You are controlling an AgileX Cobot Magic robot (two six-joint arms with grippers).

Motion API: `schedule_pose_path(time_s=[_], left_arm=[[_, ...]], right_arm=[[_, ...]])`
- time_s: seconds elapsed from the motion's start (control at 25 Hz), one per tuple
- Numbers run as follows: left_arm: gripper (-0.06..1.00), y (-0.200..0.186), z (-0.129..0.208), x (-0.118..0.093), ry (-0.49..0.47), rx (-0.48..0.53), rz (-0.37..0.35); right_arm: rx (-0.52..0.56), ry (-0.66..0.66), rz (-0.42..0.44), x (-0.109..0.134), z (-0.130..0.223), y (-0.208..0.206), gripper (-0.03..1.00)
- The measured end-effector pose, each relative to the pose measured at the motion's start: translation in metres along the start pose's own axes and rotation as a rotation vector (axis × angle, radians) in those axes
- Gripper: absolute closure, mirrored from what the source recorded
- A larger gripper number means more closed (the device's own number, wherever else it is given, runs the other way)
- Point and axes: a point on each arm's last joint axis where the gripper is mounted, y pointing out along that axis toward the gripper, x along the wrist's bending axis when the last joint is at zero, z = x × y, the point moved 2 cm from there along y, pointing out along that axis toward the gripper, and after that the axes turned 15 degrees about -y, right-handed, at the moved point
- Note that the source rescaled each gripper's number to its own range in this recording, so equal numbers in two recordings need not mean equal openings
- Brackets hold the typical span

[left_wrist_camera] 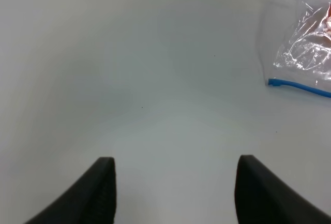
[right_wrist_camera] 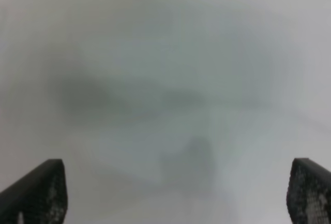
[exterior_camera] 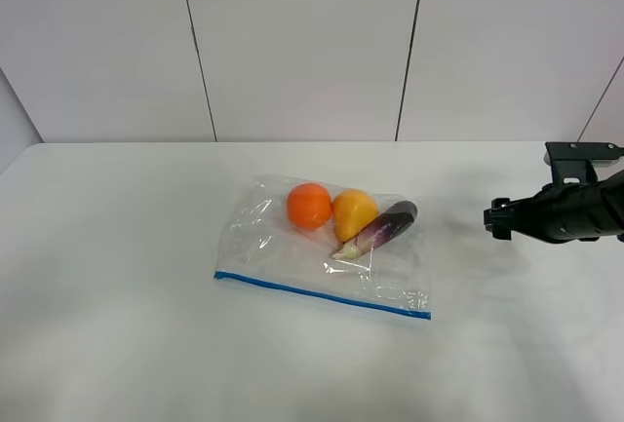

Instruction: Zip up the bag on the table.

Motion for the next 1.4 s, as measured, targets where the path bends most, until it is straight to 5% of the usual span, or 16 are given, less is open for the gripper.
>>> schedule_pose_path(time_s=[0.44,1.4], left_arm=[[0.15,0.000,0.000,0.000,0.000,0.000,0.000],[0.15,0.000,0.000,0.000,0.007,0.000,0.000]], right_arm=[[0.000,-0.001,0.001,0.000,0.000,0.000,0.02],[0.067,-0.074,-0.137,0.012,0.009,-0.001,0.02]])
